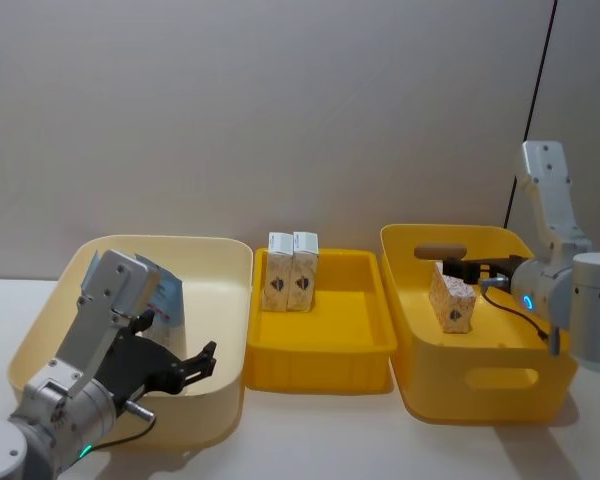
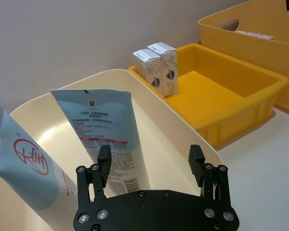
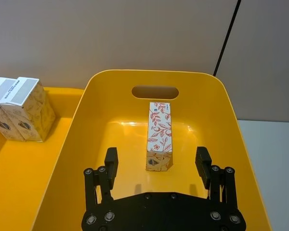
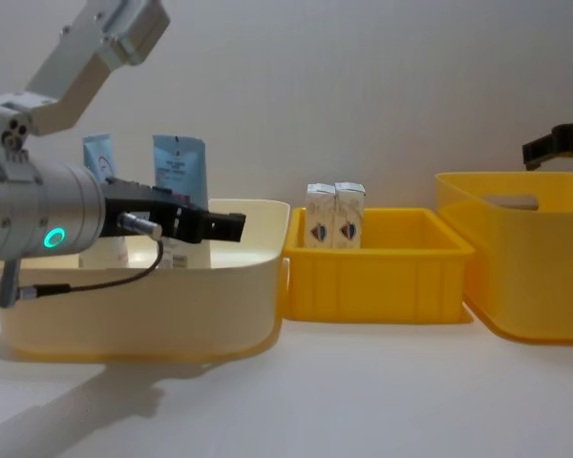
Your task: Bimanual collaborative sorting of washing and personal care products
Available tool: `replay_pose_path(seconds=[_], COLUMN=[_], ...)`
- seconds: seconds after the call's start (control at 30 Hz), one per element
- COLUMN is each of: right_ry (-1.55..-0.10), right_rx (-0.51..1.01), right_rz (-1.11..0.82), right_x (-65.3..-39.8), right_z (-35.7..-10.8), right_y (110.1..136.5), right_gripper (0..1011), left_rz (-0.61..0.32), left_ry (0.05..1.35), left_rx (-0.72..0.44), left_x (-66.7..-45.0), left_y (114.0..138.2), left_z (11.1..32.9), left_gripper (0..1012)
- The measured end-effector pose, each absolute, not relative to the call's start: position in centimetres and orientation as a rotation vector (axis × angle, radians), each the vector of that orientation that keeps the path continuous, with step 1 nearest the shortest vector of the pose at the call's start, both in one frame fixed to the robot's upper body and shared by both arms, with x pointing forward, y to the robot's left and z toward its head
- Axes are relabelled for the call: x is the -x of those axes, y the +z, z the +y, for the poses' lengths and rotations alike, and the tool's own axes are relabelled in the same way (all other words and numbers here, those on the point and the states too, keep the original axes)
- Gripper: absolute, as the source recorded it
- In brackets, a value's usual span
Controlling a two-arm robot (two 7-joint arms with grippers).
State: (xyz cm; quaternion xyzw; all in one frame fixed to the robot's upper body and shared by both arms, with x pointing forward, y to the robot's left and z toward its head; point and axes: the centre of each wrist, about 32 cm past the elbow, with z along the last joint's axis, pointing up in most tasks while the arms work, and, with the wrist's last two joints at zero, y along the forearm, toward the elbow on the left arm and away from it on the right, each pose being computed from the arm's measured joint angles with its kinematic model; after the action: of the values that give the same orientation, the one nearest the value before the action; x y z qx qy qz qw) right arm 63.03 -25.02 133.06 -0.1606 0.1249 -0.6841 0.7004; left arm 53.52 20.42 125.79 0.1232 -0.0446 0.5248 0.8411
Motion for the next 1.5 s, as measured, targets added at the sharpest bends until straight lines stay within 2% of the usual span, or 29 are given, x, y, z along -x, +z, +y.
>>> replay_pose_path(seconds=[0.77,1.5], right_ry=[-1.524,-1.524], right_rx=[0.358,0.358], right_rz=[0.278,0.278], right_x=[-63.0,-63.0], right_z=[-25.0,-25.0], right_y=[133.1,133.1], right_gripper=[1001,1001], left_rz=[-0.062,-0.053], left_ry=[1.096,1.145], left_rx=[-0.235,-0.249], left_x=[-56.1,-55.5], left_y=[124.3,123.9], left_z=[19.9,20.3], left_gripper=[1003,1003])
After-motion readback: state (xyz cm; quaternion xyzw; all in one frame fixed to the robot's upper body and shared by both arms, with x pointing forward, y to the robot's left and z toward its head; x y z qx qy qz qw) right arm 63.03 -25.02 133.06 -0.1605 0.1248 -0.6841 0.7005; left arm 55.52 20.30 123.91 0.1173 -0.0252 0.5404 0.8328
